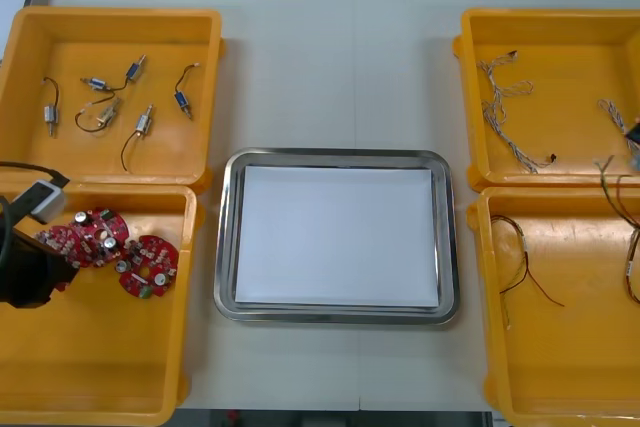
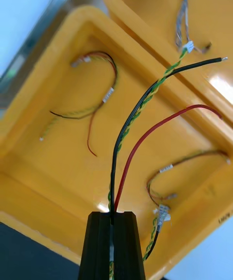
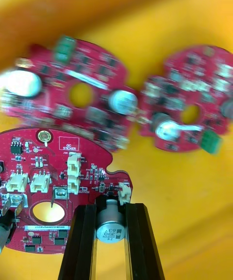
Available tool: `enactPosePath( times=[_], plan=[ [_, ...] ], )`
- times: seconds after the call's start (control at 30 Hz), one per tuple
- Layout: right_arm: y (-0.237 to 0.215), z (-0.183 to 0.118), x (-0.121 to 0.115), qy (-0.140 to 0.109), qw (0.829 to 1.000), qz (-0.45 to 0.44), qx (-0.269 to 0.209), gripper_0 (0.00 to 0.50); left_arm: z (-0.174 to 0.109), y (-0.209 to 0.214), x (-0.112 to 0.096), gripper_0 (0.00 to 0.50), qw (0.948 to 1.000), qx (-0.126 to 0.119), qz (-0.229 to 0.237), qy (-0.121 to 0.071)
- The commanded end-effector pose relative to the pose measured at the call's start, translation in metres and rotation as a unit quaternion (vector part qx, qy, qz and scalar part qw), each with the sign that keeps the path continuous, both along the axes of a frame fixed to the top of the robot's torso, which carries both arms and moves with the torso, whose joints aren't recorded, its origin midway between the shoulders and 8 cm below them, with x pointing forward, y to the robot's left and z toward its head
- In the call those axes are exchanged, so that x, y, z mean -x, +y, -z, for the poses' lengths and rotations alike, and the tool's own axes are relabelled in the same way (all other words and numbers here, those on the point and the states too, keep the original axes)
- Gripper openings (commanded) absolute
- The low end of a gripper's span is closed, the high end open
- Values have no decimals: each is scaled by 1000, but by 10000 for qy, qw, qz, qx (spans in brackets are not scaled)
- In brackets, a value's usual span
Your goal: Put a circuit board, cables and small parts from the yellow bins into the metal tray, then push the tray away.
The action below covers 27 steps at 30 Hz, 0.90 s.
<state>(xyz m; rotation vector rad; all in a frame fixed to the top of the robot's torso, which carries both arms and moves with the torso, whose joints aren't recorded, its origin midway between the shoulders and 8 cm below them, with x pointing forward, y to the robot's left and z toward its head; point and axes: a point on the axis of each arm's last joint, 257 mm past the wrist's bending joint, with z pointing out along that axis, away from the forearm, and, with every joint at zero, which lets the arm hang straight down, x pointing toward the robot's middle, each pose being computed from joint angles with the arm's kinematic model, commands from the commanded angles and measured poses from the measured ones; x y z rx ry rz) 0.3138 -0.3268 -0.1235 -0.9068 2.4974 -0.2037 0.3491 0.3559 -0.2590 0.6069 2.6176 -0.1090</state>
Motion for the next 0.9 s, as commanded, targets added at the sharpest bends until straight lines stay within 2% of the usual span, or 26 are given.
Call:
enactPosePath(
  times=[0.03,0.23,0.47,0.6,0.9],
  plan=[
    [44,-1,-5,6,9983,-581,-87,0,0,-23,17,0,9995,98,276,-95],
    [81,-1,-9,2,9932,-1155,-146,0,13,-30,36,0,9995,203,243,-60],
    [115,0,-13,-39,9851,-1718,-76,0,34,-25,54,0,9996,192,178,52],
    [126,2,-15,-63,9815,-1915,41,0,42,-22,54,0,9998,55,213,-14],
    [147,9,-17,-28,9737,-2265,248,0,54,-23,50,0,9998,68,205,-50]
  ],
)
